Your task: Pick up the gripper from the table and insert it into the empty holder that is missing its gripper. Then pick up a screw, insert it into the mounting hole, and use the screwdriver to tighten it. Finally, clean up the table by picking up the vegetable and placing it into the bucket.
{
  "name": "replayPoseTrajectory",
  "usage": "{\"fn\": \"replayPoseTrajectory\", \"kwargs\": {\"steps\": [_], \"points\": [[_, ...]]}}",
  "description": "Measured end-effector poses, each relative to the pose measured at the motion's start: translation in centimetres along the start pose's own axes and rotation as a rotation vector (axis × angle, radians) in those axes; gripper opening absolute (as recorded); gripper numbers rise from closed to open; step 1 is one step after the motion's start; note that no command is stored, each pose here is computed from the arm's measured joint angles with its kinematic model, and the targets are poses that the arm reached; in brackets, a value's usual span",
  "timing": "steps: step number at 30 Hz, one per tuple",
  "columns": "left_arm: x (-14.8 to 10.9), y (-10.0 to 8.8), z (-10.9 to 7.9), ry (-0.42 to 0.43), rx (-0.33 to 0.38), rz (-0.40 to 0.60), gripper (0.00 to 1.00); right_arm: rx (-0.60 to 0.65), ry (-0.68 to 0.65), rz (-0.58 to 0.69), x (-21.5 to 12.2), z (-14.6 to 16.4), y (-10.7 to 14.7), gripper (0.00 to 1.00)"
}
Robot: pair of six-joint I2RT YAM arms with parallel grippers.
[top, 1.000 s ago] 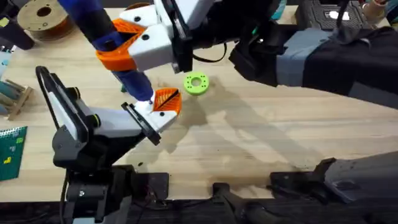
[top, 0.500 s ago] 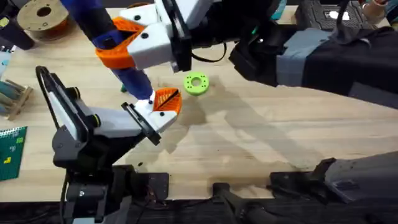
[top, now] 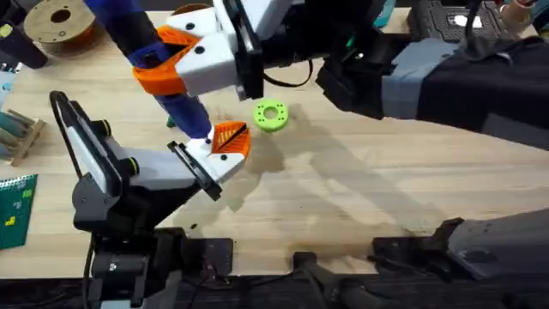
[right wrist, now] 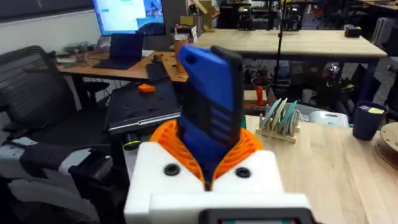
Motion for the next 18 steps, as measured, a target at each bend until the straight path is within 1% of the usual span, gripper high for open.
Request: {"fn": "replayPoseTrajectory", "kwargs": {"steps": [18], "points": [[0.00, 0.00, -0.01, 0.001, 0.000, 0.000, 0.006, 0.011, 0.010, 0.003, 0.03, -0.19, 0.00, 0.013]]}}
Point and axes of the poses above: each hand's point on the last joint's axis, 136 mm out from that joint toward the fingers, its own x axis out along the fingers, its own z axis along the line the jaws close on, y = z × x, the point moved 1 cm from there along -x, back along the fingers, and after that the axes turned 15 degrees about x, right-handed, at the moved point
